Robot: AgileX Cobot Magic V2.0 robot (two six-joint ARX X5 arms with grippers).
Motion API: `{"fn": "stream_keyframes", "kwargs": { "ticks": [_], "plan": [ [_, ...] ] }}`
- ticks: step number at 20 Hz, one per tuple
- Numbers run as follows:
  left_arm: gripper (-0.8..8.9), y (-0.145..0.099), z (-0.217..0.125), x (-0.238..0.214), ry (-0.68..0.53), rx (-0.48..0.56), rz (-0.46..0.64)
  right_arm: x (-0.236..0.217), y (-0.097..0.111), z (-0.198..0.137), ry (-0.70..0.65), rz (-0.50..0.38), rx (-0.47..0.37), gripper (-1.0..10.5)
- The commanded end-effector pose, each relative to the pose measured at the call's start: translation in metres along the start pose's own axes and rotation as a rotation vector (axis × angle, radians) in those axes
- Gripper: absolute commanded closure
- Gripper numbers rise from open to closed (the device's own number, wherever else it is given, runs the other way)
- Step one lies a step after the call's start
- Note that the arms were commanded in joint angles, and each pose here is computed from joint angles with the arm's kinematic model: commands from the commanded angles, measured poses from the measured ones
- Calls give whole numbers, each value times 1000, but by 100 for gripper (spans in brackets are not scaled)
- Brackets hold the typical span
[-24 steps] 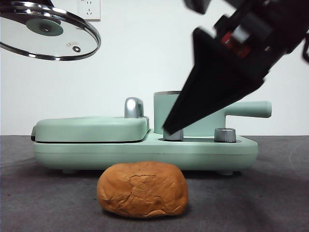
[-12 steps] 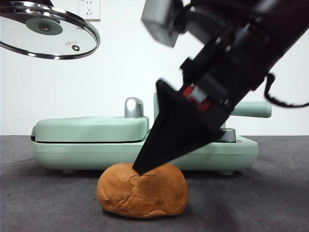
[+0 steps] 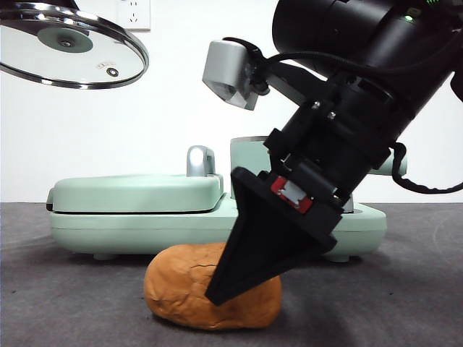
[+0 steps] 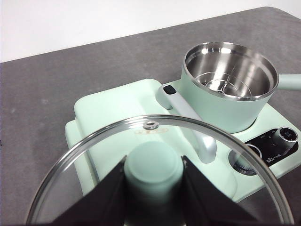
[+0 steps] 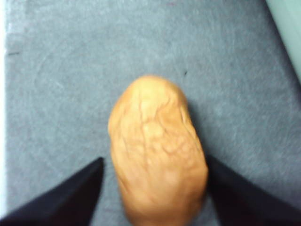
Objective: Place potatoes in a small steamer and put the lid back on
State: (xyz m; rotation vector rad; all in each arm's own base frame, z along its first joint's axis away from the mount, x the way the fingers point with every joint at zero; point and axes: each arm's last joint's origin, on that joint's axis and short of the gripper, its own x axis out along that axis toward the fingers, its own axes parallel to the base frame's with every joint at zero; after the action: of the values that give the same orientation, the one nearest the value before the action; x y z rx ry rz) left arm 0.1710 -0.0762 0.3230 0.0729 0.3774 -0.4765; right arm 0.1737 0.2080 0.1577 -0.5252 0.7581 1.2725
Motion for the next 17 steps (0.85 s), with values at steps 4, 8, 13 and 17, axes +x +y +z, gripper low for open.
{"fn": "stream_keyframes", "kwargs": {
  "ticks": [4, 8, 13, 17],
  "plan": [
    [804, 0, 8, -3, -48, 10, 1, -1, 3, 3, 34, 17, 127, 693],
    [804, 0, 8, -3, -48, 11, 1, -22, 6, 16, 38, 14, 225, 694],
    [804, 0, 8, -3, -49, 15, 2, -66, 4, 41, 135, -76, 396, 693],
    [804, 0, 8, -3, -49, 22, 2, -109, -9, 70, 176, -211, 466, 693]
  ]
}}
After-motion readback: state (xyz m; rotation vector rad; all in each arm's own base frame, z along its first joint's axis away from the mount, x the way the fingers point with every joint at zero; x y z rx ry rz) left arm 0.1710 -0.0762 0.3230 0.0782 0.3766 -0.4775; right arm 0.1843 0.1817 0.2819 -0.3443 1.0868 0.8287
